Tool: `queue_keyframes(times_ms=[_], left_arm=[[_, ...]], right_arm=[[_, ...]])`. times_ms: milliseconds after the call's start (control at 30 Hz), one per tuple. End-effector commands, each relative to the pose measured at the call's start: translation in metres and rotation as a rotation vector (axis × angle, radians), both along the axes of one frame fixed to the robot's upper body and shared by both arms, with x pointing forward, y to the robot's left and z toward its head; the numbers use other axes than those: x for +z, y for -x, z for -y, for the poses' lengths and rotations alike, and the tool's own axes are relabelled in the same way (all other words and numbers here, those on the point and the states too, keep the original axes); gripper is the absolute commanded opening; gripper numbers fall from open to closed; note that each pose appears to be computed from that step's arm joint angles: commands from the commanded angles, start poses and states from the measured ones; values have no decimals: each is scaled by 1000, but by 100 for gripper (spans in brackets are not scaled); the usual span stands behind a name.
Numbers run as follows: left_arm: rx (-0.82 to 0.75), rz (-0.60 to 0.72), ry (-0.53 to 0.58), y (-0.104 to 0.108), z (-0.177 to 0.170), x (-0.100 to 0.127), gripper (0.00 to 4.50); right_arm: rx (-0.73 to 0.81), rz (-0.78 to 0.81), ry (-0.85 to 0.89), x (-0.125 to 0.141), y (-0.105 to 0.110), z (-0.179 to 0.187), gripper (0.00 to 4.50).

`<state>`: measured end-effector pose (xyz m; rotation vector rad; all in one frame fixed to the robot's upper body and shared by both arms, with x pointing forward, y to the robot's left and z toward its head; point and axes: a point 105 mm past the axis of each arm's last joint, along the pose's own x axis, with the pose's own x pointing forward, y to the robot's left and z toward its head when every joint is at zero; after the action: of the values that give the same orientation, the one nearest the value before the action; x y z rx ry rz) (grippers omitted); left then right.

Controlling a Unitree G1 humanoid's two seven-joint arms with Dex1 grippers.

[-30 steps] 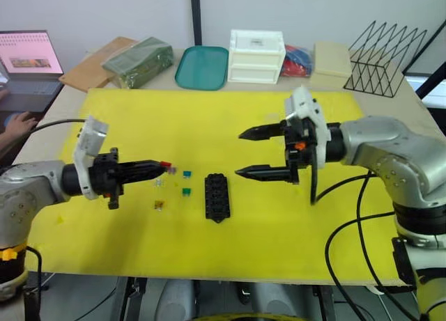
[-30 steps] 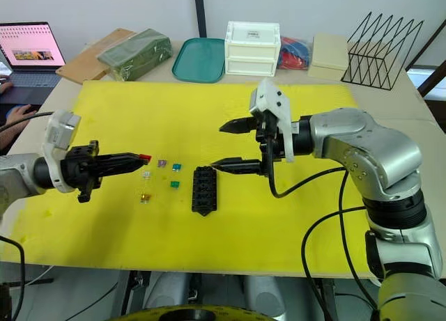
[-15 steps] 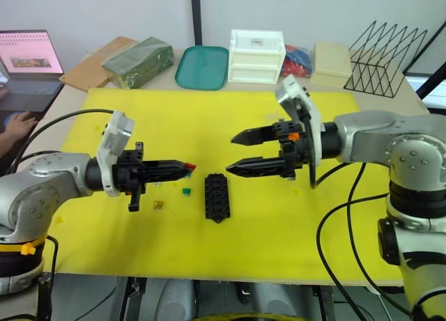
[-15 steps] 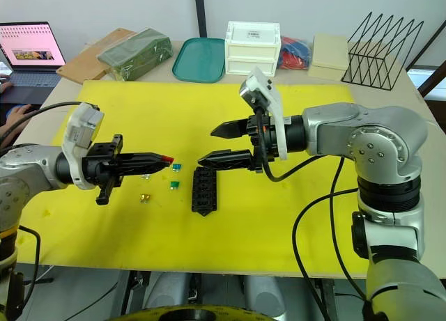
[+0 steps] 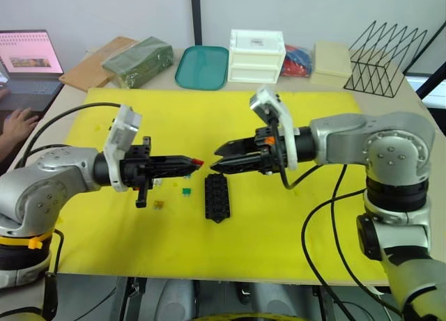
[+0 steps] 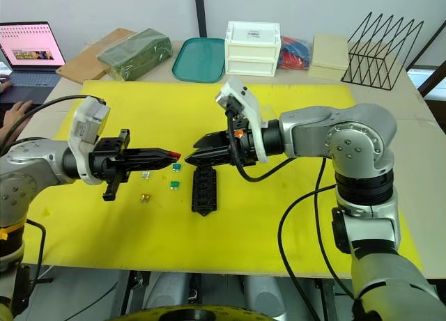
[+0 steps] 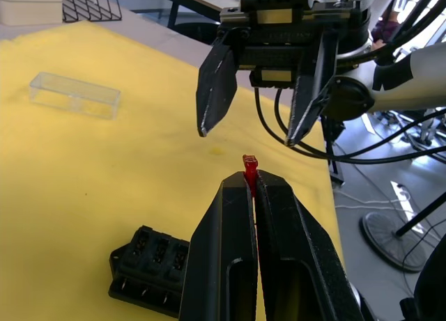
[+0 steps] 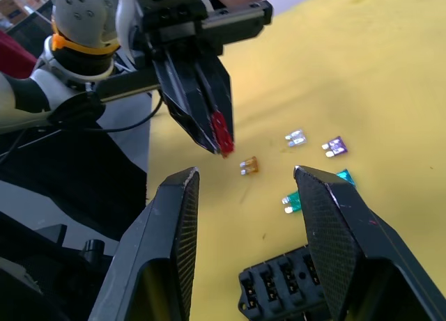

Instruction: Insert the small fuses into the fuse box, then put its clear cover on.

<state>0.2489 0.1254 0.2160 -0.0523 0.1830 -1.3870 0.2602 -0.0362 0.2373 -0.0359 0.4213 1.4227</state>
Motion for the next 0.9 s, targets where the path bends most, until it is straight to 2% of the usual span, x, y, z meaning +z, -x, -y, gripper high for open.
queue_keyframes(times_ms=[33,233,333,400,900], left_arm=[[-19,52,12,3,2,9,0],[-24,55,18,2,4,10,0],[-26,58,20,2,6,10,0],[-27,57,21,2,6,10,0],[-24,57,26,2,8,10,0]], right_arm=[[24,25,-42,12,4,-4,222],[26,20,-45,12,4,-8,222],[30,19,-42,11,4,-9,171],[37,21,-40,11,5,-10,107],[48,24,-41,12,5,-13,107]])
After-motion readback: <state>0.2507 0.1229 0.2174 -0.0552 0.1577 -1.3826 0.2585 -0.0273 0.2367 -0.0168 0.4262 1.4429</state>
